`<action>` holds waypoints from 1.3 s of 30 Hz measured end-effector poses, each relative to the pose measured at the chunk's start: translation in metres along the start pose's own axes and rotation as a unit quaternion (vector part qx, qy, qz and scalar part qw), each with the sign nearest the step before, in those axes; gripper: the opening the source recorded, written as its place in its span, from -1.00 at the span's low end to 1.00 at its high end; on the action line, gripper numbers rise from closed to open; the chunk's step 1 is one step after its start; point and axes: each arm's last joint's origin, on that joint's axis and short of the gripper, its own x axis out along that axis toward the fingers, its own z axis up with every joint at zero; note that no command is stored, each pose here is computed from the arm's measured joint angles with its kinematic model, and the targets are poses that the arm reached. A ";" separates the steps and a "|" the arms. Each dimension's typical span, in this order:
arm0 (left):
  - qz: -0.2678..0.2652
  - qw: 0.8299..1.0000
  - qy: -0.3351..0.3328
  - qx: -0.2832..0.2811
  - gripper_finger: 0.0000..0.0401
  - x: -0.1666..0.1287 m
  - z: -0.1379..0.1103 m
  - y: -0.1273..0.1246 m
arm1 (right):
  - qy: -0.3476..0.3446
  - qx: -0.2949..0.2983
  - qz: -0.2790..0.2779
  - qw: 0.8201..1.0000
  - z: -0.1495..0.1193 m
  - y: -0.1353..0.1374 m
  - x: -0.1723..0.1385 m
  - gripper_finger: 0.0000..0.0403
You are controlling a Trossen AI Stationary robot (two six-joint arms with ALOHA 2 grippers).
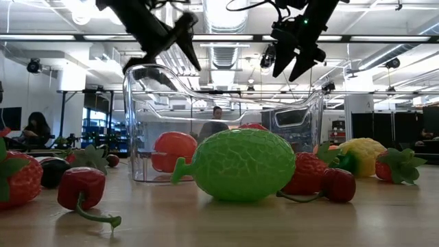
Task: Pick and placing Produce into tupperware
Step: Put the watermelon into the transparent bin
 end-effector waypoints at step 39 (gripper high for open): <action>0.135 0.984 0.046 0.104 0.52 0.145 0.130 0.045 | -0.019 0.058 -0.060 0.996 0.007 -0.023 0.005 0.81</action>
